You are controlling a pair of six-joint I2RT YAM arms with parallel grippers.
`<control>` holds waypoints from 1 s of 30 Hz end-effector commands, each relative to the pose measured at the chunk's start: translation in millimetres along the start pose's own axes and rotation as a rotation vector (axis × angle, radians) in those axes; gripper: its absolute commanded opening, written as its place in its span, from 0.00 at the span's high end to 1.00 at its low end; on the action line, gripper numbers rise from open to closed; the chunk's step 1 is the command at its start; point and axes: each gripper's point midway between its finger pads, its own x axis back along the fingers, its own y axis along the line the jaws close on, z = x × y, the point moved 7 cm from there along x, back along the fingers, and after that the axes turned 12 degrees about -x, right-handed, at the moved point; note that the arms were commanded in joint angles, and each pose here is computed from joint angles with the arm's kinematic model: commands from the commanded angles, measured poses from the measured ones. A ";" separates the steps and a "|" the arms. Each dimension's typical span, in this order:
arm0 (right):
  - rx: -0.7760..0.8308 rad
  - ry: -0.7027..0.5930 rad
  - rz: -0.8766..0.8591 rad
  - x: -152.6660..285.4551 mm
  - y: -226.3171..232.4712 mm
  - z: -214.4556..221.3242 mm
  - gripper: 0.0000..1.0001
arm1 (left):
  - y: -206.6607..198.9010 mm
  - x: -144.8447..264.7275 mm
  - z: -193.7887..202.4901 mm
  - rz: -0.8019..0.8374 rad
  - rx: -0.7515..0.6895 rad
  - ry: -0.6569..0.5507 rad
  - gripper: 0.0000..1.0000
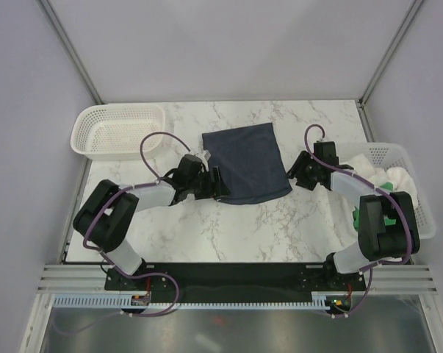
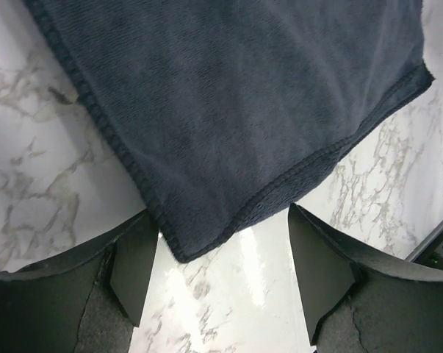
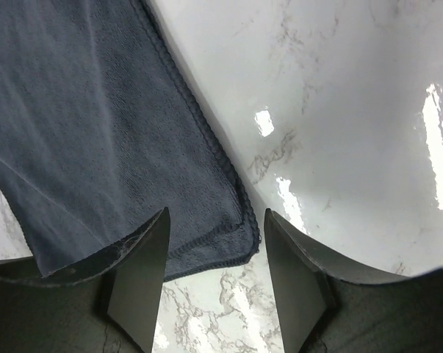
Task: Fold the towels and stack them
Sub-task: Fold the towel
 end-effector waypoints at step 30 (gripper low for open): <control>0.048 -0.044 0.003 3.9 -3.7 -1.7 0.41 | -37.7 9.4 0.5 0.133 0.053 -0.075 0.29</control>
